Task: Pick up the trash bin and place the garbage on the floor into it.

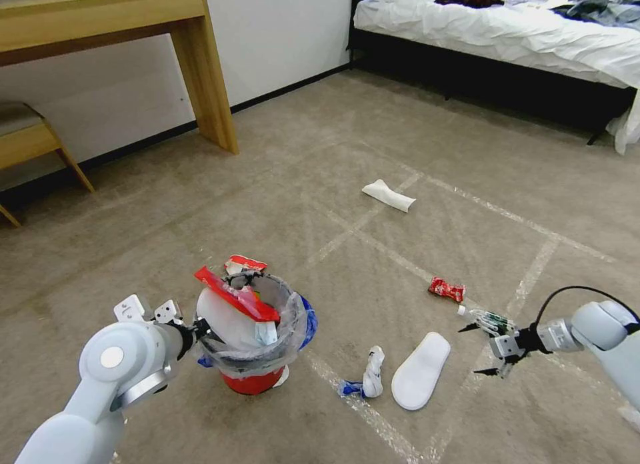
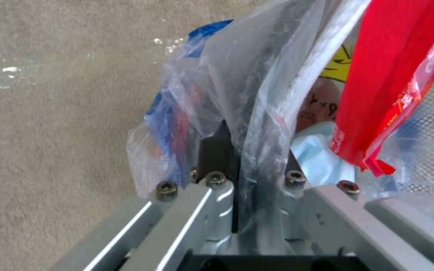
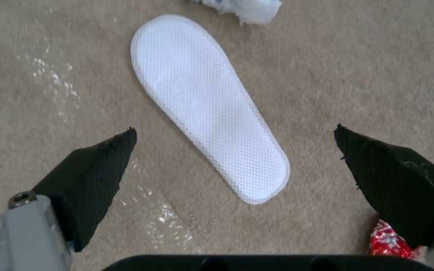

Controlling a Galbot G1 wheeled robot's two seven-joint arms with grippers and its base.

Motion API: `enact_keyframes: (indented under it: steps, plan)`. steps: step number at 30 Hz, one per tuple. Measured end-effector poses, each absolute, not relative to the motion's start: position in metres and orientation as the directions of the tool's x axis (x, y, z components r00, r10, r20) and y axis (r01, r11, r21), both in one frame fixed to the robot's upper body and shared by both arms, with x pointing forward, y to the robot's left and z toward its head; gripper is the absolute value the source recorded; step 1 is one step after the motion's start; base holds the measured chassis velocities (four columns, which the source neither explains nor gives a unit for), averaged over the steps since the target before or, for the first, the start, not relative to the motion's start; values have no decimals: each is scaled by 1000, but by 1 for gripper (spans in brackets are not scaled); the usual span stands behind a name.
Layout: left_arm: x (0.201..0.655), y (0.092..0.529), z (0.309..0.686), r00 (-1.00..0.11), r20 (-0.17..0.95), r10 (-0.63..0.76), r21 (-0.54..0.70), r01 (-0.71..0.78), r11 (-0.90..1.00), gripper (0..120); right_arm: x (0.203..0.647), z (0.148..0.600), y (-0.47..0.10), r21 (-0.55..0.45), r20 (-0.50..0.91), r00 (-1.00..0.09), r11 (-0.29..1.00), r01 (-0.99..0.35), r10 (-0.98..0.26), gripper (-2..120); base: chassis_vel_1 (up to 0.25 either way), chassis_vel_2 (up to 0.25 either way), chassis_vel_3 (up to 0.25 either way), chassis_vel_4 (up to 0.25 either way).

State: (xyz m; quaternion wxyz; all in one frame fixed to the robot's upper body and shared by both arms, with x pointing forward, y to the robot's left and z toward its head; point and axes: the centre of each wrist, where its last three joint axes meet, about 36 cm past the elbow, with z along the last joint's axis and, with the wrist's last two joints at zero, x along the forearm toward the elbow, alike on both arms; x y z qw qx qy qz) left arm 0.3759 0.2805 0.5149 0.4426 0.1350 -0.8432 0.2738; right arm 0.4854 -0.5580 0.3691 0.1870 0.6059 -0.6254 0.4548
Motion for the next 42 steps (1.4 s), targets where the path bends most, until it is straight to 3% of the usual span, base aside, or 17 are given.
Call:
enact_keyframes:
  steps: [8,24,30,41,42]
  plan:
    - [377,276,515,-578,815,25,-355,-465,811,4,488,369,-566,-340,779,-219,-103,-935,-588,100,0,0,0,0]
    - [378,277,516,-581,813,22,-354,-465,811,4,494,339,-578,-350,689,-346,126,-928,-637,100,0,0,0,0]
    - [378,278,516,-581,813,19,-351,-466,812,4,495,316,-566,-310,634,-378,226,-923,-675,100,0,0,0,0]
    - [375,279,516,-579,815,12,-344,-467,814,4,495,285,-542,-225,587,-365,287,-931,-722,100,0,0,0,0]
    - [374,279,516,-579,815,11,-343,-467,815,4,490,278,-538,-178,561,-378,339,-924,-736,100,0,0,0,0]
